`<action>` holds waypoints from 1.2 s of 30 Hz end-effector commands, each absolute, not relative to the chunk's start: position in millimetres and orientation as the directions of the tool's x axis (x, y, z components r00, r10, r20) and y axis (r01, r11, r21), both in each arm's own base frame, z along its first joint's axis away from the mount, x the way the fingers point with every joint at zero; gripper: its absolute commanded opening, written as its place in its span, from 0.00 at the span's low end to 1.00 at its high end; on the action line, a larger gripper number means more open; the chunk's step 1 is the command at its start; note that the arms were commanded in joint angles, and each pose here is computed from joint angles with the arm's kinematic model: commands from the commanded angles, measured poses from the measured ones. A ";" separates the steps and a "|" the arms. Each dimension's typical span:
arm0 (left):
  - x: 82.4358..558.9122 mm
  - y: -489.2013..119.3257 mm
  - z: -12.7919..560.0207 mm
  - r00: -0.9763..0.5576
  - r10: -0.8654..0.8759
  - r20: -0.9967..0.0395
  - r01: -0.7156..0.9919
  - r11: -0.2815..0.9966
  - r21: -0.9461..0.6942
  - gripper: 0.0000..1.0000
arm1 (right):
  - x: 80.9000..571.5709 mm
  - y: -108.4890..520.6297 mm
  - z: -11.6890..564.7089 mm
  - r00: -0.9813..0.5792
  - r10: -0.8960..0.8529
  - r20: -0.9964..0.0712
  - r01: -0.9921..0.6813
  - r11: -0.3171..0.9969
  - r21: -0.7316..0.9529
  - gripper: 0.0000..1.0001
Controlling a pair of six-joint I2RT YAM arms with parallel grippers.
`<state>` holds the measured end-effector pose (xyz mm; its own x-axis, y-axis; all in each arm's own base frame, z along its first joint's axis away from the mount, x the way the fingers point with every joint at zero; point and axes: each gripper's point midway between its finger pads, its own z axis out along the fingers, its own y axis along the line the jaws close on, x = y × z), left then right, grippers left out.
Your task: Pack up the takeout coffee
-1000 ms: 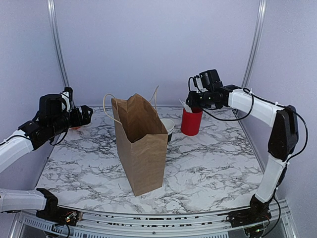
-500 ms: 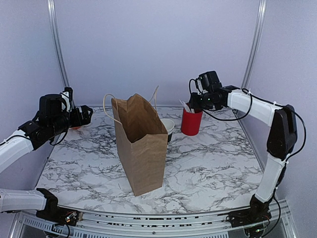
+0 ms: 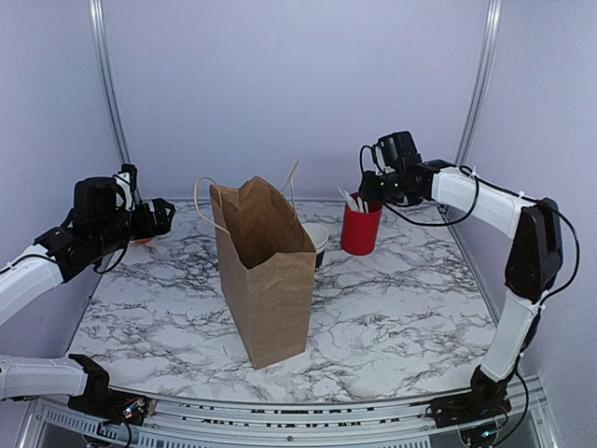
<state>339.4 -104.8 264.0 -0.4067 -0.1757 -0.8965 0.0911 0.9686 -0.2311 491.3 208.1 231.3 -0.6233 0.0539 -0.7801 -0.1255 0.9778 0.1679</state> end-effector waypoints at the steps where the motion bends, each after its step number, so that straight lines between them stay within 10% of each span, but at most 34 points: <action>1: 341.1 -106.2 264.5 -0.395 -0.179 -0.901 0.104 0.966 -0.237 0.99 | 492.9 200.7 258.4 -0.570 0.095 -0.816 -0.114 0.974 0.193 0.43; 36: 343.5 -107.8 261.3 -0.404 -0.180 -0.897 0.103 0.965 -0.240 0.99 | 520.9 182.0 215.8 -0.514 0.004 -0.858 -0.052 0.998 0.035 0.26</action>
<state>340.8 -108.2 261.7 -0.4150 -0.1759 -0.8927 0.1026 0.9658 -0.2380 507.8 188.3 205.9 -0.5617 0.0069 -0.8273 -0.0765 0.9952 0.0603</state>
